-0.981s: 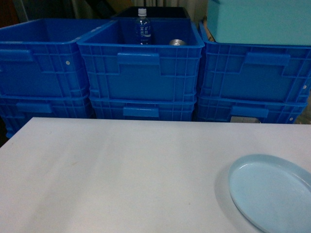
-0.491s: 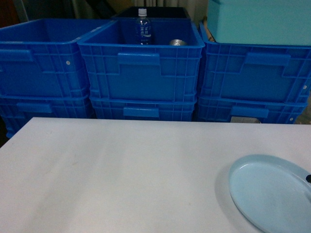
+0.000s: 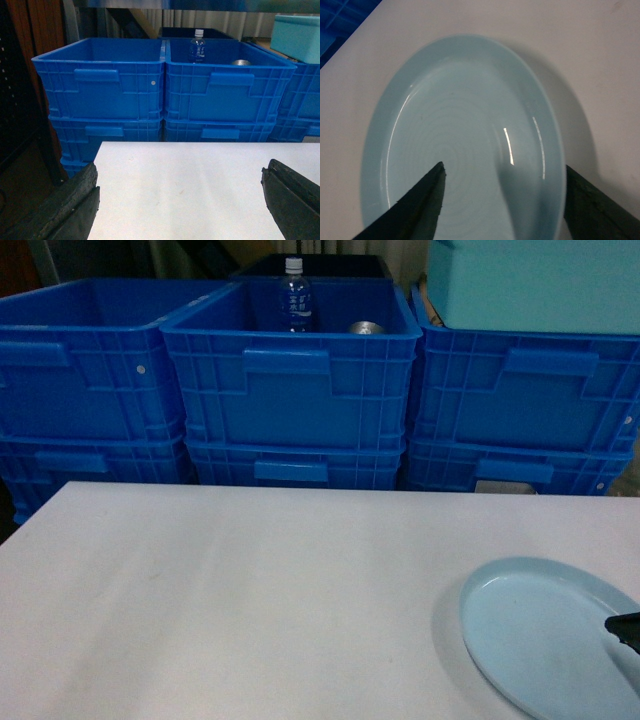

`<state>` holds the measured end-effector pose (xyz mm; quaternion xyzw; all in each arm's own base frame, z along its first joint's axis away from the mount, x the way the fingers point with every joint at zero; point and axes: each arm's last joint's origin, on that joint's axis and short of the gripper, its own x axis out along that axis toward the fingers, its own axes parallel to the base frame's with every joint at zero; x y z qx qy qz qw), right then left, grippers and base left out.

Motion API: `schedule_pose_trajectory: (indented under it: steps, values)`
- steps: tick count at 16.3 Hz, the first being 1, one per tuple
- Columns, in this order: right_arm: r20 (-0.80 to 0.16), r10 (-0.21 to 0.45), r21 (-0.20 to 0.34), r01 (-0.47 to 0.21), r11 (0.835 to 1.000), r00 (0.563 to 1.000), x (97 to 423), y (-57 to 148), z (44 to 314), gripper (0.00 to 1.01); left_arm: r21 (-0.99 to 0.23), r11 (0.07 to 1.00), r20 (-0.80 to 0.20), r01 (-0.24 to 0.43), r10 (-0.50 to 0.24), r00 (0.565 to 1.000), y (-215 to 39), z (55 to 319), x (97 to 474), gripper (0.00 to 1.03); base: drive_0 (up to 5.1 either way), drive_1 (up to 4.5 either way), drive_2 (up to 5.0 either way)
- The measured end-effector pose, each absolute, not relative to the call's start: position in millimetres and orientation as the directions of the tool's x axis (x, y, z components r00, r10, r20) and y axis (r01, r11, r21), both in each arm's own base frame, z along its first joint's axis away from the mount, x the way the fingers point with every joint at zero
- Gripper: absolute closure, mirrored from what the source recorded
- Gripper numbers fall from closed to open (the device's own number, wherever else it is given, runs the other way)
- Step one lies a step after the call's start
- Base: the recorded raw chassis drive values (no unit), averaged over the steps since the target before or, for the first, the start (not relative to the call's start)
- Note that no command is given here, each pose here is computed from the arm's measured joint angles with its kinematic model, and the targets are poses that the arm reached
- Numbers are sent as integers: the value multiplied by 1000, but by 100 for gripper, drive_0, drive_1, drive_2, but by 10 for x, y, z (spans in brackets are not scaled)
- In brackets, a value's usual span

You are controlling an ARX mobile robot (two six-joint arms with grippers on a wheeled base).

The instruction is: Place blue tray on left shelf second layer neatly

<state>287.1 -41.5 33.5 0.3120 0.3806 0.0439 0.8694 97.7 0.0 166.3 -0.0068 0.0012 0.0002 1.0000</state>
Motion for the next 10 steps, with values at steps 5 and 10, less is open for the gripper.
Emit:
schedule_pose_trajectory:
  steps: [5,10]
  values:
    - [-652,282,541,171,824,704,2709,-417,265,88,-14,1000,-3,0,0,1000,0,1663,977,5,0,0,0]
    - [-402,355,563,-77,823,844,2768,-253,1444,99,-14,1000,-3,0,0,1000,0,1663,977,5,0,0,0]
